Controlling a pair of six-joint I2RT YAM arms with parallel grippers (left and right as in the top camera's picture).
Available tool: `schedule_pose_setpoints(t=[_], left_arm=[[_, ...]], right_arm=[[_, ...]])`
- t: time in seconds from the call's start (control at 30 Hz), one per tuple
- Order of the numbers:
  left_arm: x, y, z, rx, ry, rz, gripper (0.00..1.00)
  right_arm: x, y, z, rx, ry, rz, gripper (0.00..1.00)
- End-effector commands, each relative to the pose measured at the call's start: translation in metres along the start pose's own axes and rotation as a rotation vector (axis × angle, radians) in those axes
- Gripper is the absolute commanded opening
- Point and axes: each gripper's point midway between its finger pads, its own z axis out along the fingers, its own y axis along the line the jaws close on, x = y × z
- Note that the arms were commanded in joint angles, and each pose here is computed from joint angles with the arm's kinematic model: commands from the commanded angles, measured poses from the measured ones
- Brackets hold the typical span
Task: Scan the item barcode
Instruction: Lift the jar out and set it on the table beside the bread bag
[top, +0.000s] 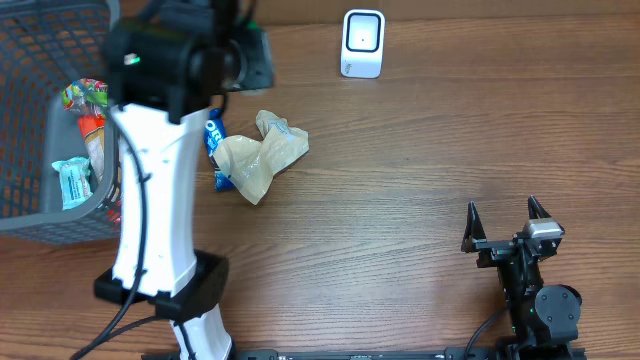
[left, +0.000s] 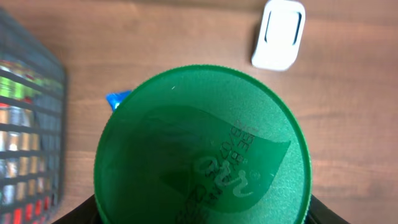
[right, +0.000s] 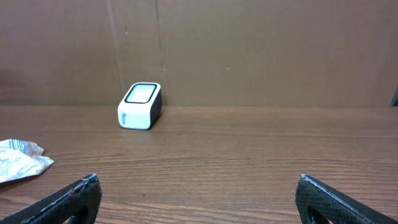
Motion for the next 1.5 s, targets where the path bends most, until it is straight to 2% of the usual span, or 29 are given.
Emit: schedule_pose_setpoints(t=[0.0, 0.43, 0.63, 1.0, 1.47], left_arm=[[0.015, -0.015, 0.034, -0.022, 0.098, 0.012, 0.52], [0.064, -0.047, 0.131, -0.095, 0.352, 0.11, 0.52], [0.102, -0.042, 0.164, -0.16, 0.49, 0.126, 0.52], [0.152, -0.031, 0.218, -0.217, 0.6, 0.149, 0.52], [0.177, -0.024, 0.224, -0.242, 0.671, 0.176, 0.55]], right_arm=[[0.003, -0.001, 0.0, 0.007, 0.0, -0.007, 1.0], [0.003, -0.001, 0.0, 0.007, 0.0, -0.007, 1.0], [0.003, -0.001, 0.0, 0.007, 0.0, -0.007, 1.0], [0.003, -0.001, 0.0, 0.007, 0.0, -0.007, 1.0], [0.003, -0.001, 0.0, 0.007, 0.0, -0.007, 1.0]])
